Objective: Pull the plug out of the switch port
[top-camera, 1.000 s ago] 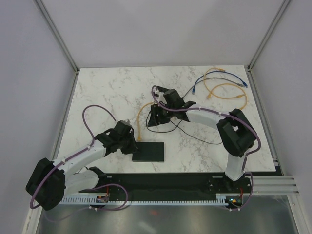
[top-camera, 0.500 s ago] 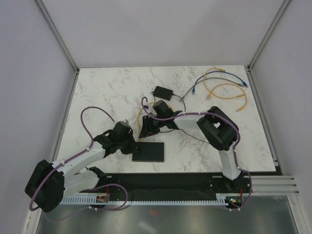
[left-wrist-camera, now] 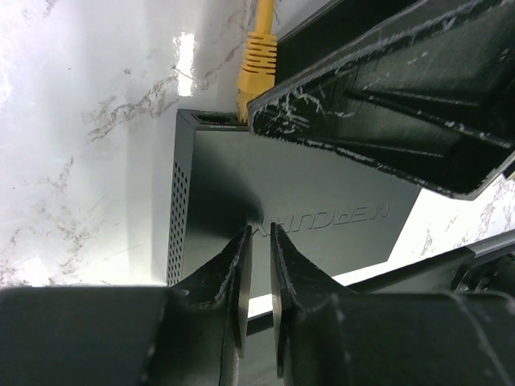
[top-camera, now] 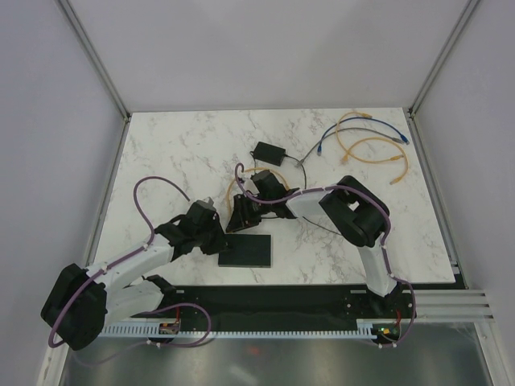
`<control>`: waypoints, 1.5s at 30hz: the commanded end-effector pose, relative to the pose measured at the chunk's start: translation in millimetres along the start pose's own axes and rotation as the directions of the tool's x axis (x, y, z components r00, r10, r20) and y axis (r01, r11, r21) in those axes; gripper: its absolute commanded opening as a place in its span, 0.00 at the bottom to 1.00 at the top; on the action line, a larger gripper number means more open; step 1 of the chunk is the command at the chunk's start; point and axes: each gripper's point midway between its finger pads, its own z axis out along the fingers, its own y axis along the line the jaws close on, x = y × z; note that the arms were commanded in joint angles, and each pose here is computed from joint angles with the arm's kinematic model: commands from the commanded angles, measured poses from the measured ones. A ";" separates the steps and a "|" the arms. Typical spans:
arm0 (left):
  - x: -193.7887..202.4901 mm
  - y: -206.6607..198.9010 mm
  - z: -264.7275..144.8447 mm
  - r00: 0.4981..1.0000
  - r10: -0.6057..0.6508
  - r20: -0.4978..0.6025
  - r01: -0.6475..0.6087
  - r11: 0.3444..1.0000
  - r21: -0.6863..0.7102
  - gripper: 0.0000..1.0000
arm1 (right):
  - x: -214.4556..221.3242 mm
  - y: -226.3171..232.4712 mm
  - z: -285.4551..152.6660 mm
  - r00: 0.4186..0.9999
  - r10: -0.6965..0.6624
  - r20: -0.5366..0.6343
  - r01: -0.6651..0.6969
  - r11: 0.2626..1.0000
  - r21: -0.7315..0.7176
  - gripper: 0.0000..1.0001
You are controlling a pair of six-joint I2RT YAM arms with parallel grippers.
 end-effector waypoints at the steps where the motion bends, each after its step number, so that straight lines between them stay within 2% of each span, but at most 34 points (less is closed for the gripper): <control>1: 14.3 30.5 5.0 0.999 -0.015 -0.031 0.012 0.994 -0.105 0.24 | 14.2 3.0 5.4 0.999 -0.025 -0.035 0.024 0.999 -0.026 0.47; 4: 15.3 31.2 4.9 0.999 -0.017 -0.031 0.013 0.995 -0.103 0.24 | 20.5 1.0 6.4 0.998 -0.028 -0.053 0.027 0.999 -0.019 0.46; 10: 15.5 30.1 4.1 0.999 -0.015 -0.031 0.012 0.995 -0.094 0.24 | 27.7 -9.8 10.5 0.998 -0.005 -0.065 0.006 1.000 0.004 0.38; 14: 15.5 29.1 3.3 0.999 -0.014 -0.030 0.012 0.996 -0.089 0.24 | 28.1 -9.6 13.1 0.998 0.002 -0.064 -0.002 1.000 -0.001 0.25; 24: 17.0 29.2 2.9 0.999 -0.014 -0.032 0.012 0.997 -0.081 0.24 | 20.3 -13.8 14.9 0.999 0.004 -0.036 -0.003 1.000 0.028 0.01; 31: 17.8 30.1 2.9 0.999 -0.010 -0.036 0.007 0.997 -0.083 0.24 | 3.4 -11.8 15.3 1.000 -0.012 0.022 0.011 0.998 0.061 0.00; 34: 18.1 30.6 2.8 0.999 -0.004 -0.037 0.001 0.997 -0.084 0.24 | -8.6 -12.7 14.5 0.997 0.019 0.077 -0.025 0.997 0.075 0.00; 38: 18.3 30.4 3.2 0.999 0.002 -0.041 -0.005 0.997 -0.083 0.24 | -25.2 -3.4 13.0 0.985 0.079 0.155 -0.080 0.997 0.005 0.00; 42: 17.6 29.4 3.1 0.999 0.011 -0.041 -0.014 0.997 -0.079 0.24 | -30.4 -0.5 15.5 0.973 0.149 0.176 -0.143 0.989 -0.048 0.00; 45: 18.0 29.6 3.1 0.999 0.014 -0.044 -0.017 0.997 -0.080 0.24 | -33.4 -2.8 16.0 0.971 0.151 0.187 -0.146 0.988 -0.038 0.00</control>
